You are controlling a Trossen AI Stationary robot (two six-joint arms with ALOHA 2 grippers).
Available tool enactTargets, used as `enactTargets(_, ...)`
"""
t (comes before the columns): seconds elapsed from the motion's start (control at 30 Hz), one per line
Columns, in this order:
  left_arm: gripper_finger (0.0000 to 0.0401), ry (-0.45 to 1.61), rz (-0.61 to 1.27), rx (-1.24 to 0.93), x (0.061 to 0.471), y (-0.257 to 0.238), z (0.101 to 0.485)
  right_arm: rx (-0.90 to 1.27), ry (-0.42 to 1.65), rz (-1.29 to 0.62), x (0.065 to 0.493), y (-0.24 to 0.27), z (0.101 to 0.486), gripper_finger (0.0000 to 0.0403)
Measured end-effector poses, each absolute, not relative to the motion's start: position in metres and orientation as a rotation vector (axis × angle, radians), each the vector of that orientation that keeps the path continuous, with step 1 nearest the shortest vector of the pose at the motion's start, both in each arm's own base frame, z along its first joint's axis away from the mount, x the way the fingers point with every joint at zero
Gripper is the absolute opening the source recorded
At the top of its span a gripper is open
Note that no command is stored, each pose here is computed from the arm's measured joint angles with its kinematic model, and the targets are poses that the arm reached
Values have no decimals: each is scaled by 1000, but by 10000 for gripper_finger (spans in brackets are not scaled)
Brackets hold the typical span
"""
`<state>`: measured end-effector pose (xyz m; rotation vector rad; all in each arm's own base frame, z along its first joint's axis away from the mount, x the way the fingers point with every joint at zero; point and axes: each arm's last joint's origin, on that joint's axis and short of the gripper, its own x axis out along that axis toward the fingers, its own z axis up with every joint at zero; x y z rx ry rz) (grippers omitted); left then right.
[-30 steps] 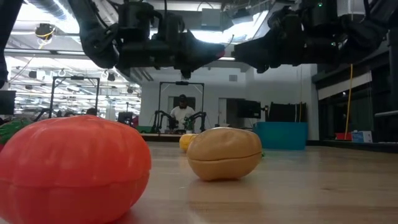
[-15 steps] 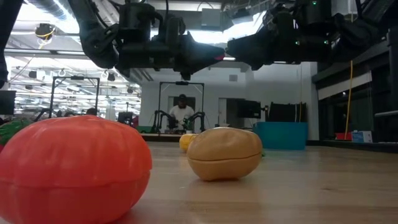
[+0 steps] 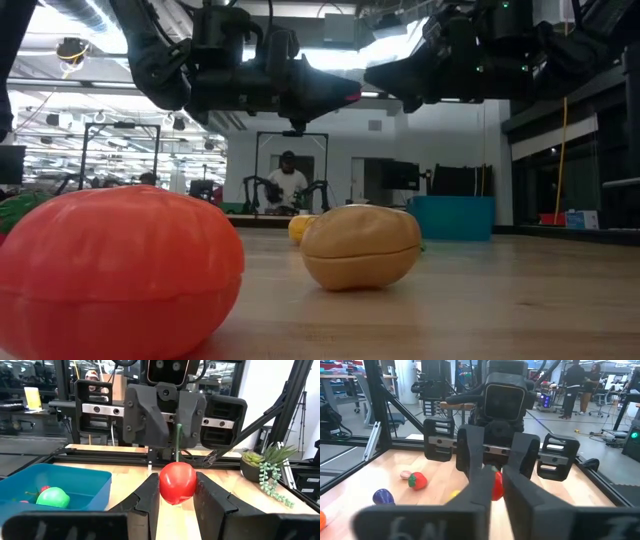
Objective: Pick and placing Produce into tupperware
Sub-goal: Put the red cherry into the blue bin
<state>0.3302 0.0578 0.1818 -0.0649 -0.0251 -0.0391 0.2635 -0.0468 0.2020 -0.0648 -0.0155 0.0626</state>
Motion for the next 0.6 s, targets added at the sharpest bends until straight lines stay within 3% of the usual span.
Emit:
enactTargets(0.1, 88, -25, -39, -64, 330, 58, 182, -66, -15, 64, 264, -47, 202, 10)
enactTargets(0.4, 95, -26, -39, -62, 330, 58, 182, -76, -16, 114, 263, -45, 202, 6)
enactTargets(0.6, 125, -35, -40, -61, 330, 58, 183, -80, -17, 114, 263, -45, 202, 3)
